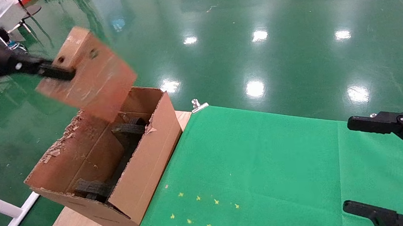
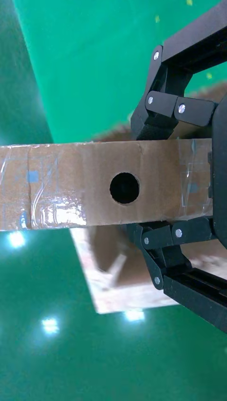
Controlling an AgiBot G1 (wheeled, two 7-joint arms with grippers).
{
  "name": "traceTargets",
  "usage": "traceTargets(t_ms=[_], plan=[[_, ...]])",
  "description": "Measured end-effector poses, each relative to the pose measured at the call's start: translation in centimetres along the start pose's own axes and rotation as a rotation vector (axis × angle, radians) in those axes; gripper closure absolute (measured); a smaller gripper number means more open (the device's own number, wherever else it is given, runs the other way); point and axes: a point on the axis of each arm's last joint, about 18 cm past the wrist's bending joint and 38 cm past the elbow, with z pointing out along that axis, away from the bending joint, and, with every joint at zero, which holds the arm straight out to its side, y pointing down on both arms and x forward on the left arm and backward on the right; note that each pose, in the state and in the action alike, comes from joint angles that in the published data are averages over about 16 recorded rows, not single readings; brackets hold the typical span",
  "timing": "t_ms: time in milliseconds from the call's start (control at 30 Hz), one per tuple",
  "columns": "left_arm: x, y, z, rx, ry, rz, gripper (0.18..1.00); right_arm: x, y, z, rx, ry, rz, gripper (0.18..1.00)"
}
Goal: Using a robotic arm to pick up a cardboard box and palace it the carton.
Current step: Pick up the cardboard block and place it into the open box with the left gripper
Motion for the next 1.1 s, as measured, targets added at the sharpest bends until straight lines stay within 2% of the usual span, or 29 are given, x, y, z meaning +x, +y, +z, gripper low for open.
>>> traceTargets(t_ms=[233, 533, 800, 1100], plan=[[-3.3, 5.2, 0.6, -0.066, -0.055, -0.086, 0.880, 0.0, 0.0, 0.0, 0.000, 0.000, 0.000, 0.178], [-5.1, 10.1, 2.1, -0.139, -0.095, -0.160, 0.886, 0.0, 0.0, 0.0, 0.000, 0.000, 0.000, 0.178], [-5.5, 13.1, 3.6, -0.184, -0.117, -0.203, 0.888, 0.0, 0.0, 0.0, 0.000, 0.000, 0.000, 0.178], [-5.4, 15.1, 5.4, -0.228, -0.131, -0.227, 0.889, 0.0, 0.0, 0.0, 0.000, 0.000, 0.000, 0.178]])
